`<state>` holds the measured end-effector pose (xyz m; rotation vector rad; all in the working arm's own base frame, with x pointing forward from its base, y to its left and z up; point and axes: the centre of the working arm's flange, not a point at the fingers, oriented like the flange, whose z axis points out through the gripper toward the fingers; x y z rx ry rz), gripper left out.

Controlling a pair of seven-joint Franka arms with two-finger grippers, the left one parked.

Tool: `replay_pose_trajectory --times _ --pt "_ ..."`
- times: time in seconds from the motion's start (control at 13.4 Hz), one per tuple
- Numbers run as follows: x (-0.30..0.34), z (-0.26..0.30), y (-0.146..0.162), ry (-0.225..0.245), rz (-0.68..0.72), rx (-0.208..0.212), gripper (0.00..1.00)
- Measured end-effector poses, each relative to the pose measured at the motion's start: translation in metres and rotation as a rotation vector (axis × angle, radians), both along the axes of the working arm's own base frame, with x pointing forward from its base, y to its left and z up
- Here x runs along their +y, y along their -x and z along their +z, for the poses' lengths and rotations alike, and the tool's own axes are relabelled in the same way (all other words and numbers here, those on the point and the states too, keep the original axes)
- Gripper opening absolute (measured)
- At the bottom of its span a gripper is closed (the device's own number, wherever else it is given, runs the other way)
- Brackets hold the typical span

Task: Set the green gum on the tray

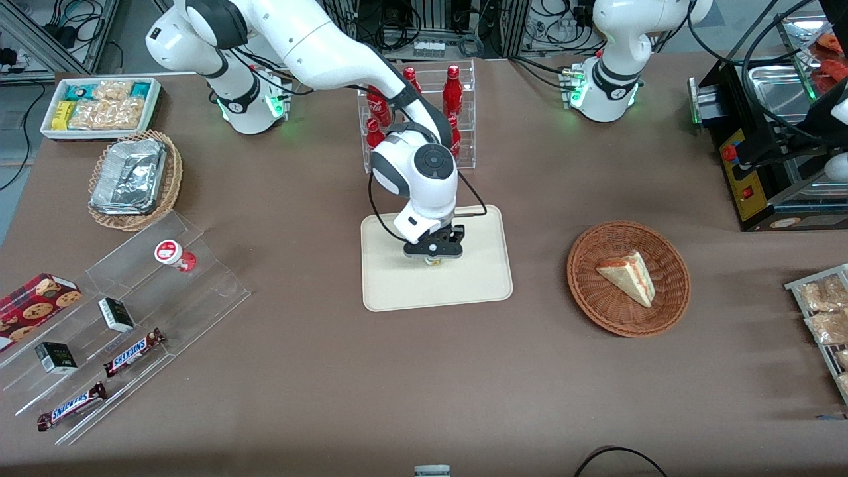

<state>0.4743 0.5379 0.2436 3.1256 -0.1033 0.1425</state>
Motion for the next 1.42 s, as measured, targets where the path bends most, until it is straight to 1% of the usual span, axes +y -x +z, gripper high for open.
replay_pose_trajectory --times 0.07,0.22,0.3,0.45,0.52,0.67,0.82,0.9,0.97,1.12,1.42 --pt "0.000 0.000 0.000 -0.002 0.000 -0.001 0.59" --pt "0.000 0.001 -0.001 -0.003 -0.001 -0.004 0.64" --pt "-0.001 0.002 -0.003 -0.005 -0.004 -0.007 0.70" --pt "-0.007 0.011 -0.012 -0.014 -0.017 -0.017 0.91" --pt "-0.012 0.020 -0.018 -0.022 -0.026 -0.023 1.00" --pt "-0.025 0.046 -0.031 -0.032 -0.051 -0.025 1.00" --pt "-0.053 0.090 -0.051 -0.048 -0.062 -0.024 1.00" --pt "-0.076 0.115 -0.064 -0.065 -0.054 -0.013 1.00" --pt "-0.104 0.139 -0.076 -0.073 -0.049 0.009 1.00" --pt "-0.162 0.188 -0.089 -0.070 -0.045 0.051 1.00" --pt "-0.267 0.276 -0.091 -0.079 -0.059 0.108 1.00"
